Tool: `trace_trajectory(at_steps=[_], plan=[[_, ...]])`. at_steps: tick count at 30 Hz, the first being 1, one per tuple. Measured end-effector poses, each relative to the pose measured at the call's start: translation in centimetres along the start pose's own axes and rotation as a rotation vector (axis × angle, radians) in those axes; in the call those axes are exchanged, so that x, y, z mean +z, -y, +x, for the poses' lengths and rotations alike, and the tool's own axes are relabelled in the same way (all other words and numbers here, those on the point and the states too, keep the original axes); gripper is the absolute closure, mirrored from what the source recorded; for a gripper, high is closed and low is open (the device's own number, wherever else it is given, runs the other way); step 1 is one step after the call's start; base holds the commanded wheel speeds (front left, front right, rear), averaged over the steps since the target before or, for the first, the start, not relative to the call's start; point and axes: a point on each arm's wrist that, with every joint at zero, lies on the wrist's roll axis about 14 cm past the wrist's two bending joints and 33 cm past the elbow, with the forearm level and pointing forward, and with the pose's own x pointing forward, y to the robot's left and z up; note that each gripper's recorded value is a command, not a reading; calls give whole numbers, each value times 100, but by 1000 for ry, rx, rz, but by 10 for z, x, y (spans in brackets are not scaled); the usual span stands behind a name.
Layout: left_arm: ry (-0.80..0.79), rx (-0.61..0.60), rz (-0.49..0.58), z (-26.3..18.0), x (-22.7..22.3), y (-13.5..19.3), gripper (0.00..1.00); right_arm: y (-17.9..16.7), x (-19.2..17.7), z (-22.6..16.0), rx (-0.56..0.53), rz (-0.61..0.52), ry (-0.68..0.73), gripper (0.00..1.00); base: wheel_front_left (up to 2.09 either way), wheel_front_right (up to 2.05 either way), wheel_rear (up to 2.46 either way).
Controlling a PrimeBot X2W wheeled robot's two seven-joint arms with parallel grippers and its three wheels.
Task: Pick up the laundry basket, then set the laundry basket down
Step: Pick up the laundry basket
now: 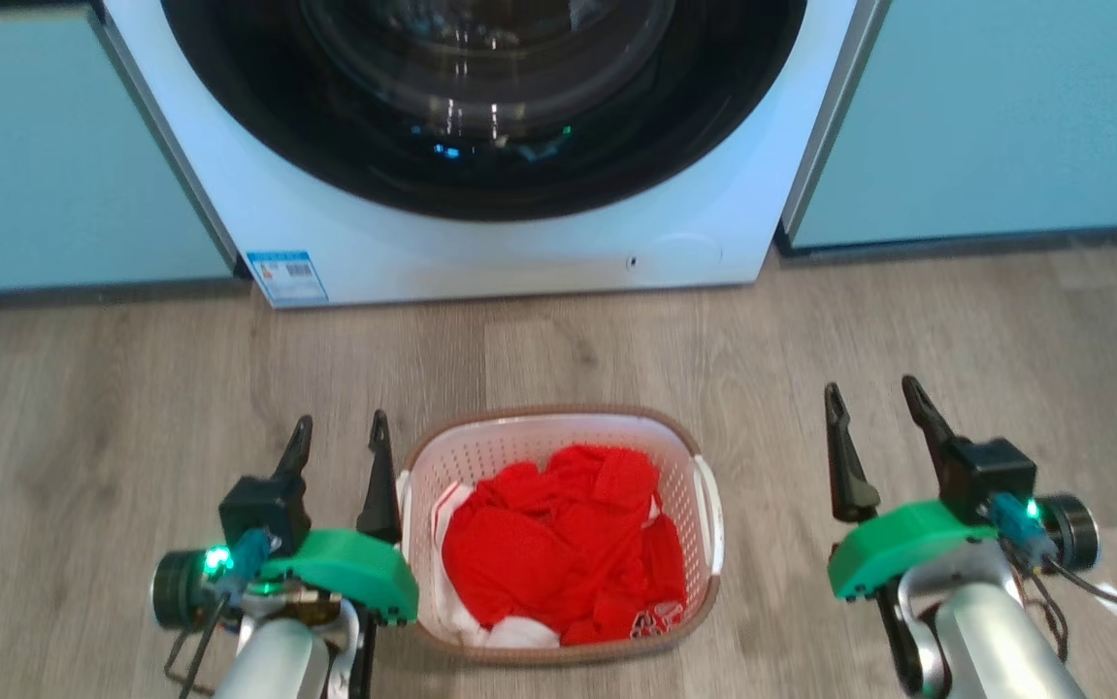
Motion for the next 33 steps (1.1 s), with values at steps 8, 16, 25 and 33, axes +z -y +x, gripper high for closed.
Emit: trace_trajectory(at_steps=[8, 16, 25, 33], plan=[[-157, 0, 31, 31, -50, -7, 0, 2, -41, 34, 28, -26, -115, 0, 0, 0, 0], [-424, 5, 63, 47, -132, -24, 0, 14, -116, 55, 21, 9, -333, 0, 0, 0, 0], [-659, -21, 56, 60, -203, -34, 0, 25, -195, 73, -20, 124, -554, 0, 0, 0, 0], [-782, -48, 56, 70, -245, -43, 0, 19, -254, 75, 11, 147, -704, 0, 0, 0, 0]])
